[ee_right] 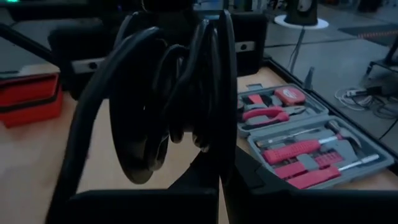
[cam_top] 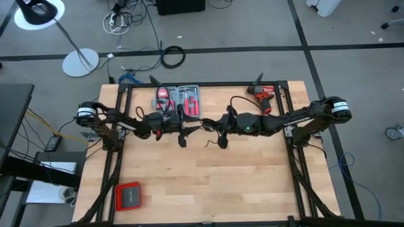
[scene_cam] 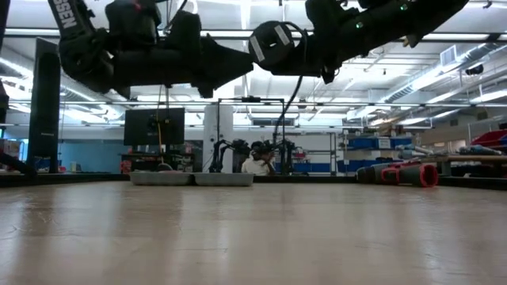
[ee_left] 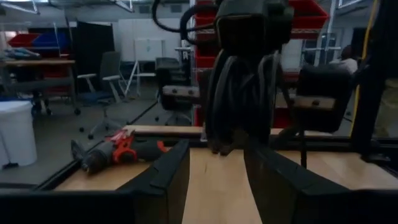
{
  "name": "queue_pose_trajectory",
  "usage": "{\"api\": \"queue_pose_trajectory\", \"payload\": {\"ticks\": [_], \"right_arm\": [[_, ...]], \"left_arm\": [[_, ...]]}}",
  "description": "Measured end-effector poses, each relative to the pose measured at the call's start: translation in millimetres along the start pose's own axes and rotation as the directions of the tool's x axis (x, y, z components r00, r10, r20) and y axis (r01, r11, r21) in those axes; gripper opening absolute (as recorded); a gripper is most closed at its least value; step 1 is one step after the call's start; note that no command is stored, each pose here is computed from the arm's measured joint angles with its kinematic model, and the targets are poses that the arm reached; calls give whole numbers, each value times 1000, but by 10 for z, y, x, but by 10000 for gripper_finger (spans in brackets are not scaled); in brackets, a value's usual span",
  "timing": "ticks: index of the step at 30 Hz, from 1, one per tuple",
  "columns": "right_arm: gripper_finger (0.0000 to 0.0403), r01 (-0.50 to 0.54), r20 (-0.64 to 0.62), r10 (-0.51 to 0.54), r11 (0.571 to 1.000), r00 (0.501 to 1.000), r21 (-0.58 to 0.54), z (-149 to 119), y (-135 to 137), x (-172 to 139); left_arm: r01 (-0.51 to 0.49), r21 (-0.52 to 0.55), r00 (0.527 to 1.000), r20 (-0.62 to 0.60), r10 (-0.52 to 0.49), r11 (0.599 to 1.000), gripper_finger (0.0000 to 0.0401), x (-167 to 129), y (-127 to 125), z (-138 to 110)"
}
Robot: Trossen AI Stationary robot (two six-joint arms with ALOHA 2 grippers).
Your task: Coil cords
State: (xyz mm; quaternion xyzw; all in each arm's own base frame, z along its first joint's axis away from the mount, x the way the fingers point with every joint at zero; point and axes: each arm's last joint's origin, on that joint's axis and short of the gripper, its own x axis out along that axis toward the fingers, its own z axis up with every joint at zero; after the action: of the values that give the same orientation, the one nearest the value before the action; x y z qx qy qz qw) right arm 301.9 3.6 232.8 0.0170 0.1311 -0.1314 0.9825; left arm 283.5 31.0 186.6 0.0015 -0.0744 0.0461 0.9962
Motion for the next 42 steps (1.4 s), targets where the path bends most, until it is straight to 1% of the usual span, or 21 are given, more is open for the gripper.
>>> {"api": "queue_pose_trajectory", "payload": {"ticks": [4, 9, 12, 16, 18, 22, 23, 26, 28, 38, 42], "right_arm": [[0, 3, -4, -3, 1000, 1000, -13, 3, -72, 21], [0, -15, -8, 14, 1000, 1000, -24, 10, -125, 29], [0, -21, 8, 22, 999, 1000, -40, 34, -127, 18], [0, -29, -3, 29, 999, 1000, -45, 26, -134, 18], [0, -26, -11, 25, 999, 1000, -46, 18, -143, 20], [0, -13, -12, 13, 998, 1000, -53, 17, -146, 20], [0, -9, -11, 8, 999, 1000, -53, 18, -148, 19], [0, -5, -5, 5, 999, 1000, -52, 25, -157, 22], [0, -1, 5, 1, 999, 1000, -48, 36, -169, 24], [0, -20, 26, 21, 999, 999, -43, 57, -166, 24], [0, -20, 28, 22, 999, 999, -43, 58, -165, 26]], "left_arm": [[4, 22, 1000, -18, -4, 1000, 156, 89, 3, 38], [-4, 52, 999, -38, 6, 999, 156, 116, 9, 37], [-38, 62, 998, -53, 42, 997, 156, 97, 22, 11], [-112, 86, 991, -58, 117, 990, 156, 57, 65, 9], [-122, 92, 990, -60, 128, 988, 156, 10, 74, 35], [-92, 126, 990, -98, 105, 988, 156, -66, 61, 102], [-68, 140, 989, -117, 85, 988, 156, -79, 56, 118], [7, 133, 988, -153, 14, 991, 156, -109, 34, 149], [25, 129, 989, -148, -6, 991, 156, -114, 26, 167], [15, 73, 994, -104, -7, 997, 156, -14, 22, 294], [21, 77, 991, -133, -10, 997, 156, 43, -7, 325]]}}
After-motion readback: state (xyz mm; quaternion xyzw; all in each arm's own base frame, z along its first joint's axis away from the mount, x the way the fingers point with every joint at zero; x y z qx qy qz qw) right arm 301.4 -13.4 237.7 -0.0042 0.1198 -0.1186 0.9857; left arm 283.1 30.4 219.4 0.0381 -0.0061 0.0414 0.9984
